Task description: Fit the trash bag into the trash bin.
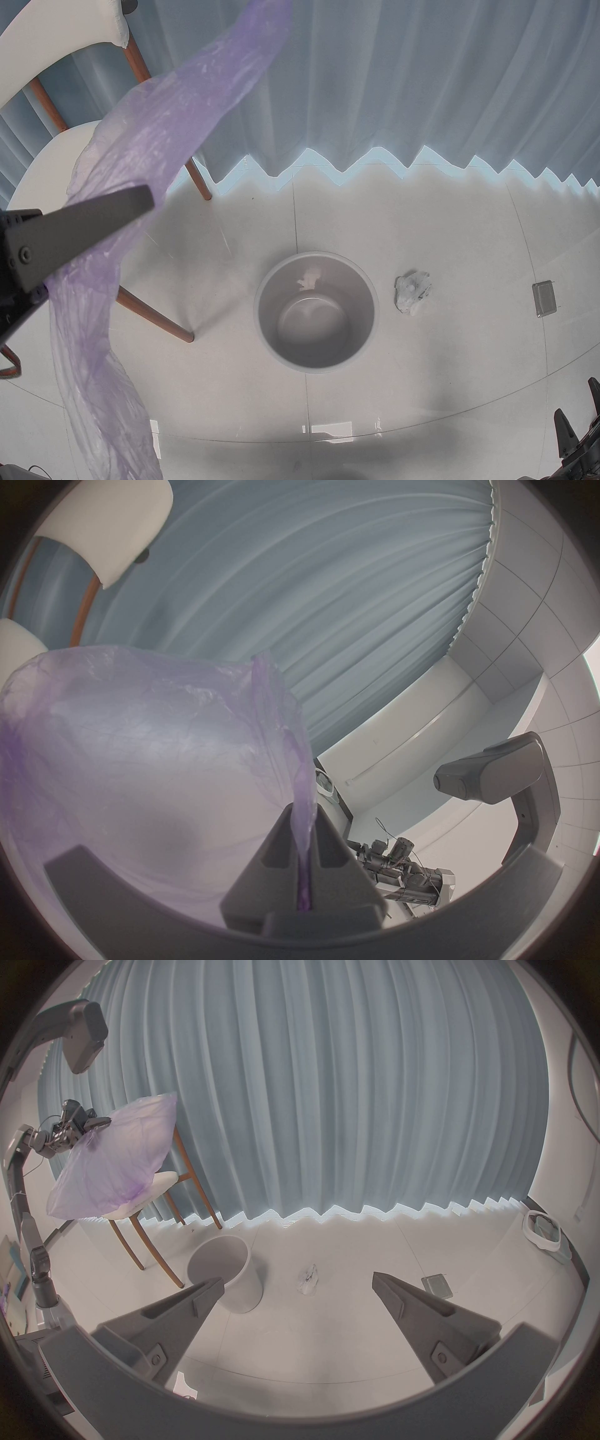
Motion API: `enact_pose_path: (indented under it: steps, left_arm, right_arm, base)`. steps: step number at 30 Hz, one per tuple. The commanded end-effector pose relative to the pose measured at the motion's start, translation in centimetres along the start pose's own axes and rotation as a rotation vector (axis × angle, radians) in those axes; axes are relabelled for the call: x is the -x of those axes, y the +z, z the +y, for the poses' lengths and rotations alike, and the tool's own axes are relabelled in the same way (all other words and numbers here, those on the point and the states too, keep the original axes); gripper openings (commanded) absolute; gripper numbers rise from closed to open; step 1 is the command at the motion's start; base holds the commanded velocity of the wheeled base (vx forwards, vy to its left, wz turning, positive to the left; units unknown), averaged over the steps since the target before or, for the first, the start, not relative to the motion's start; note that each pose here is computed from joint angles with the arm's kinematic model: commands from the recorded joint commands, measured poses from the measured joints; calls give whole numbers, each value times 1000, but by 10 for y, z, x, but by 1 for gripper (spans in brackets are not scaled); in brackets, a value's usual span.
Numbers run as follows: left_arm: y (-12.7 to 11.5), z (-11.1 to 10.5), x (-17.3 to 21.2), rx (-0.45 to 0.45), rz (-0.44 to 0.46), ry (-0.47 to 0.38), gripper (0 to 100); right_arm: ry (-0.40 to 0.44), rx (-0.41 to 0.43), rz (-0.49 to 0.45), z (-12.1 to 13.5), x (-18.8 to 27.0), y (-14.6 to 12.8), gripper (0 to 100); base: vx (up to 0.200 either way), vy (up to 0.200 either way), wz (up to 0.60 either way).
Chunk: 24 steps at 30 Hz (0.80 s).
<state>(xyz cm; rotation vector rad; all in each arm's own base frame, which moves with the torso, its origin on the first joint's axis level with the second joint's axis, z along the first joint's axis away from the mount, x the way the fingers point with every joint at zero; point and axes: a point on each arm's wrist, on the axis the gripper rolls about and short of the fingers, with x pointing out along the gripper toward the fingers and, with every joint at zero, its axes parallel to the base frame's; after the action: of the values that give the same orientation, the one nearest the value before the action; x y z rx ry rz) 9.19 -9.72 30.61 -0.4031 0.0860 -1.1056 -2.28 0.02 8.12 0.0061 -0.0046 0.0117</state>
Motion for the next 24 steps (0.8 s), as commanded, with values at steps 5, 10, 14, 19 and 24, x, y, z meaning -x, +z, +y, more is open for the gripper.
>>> enact_pose_path:
  steps: [5, 10, 14, 19, 24]
  left_arm:
    - [5, 4, -27, 12, 48, -58, 0]
    - [10, -6, -44, 100, 80, -157, 0]
    - [2, -6, -58, 125, 126, -172, 0]
    - [-5, 0, -72, 134, 153, -162, 0]
    - [-11, 11, -88, 132, 152, -152, 0]
  right_arm:
    - [2, 0, 0, 0, 0, -5, 100]
    - [1, -2, 0, 0, 0, -5, 100]
    - [-1, -6, 0, 0, 0, -5, 100]
    - [-10, -17, 0, 0, 0, -5, 100]
    - [-12, -18, 0, 0, 0, -5, 100]
  base:
    - [0, 0, 0]
    - [0, 0, 0]
    - [0, 0, 0]
    - [0, 0, 0]
    - [0, 0, 0]
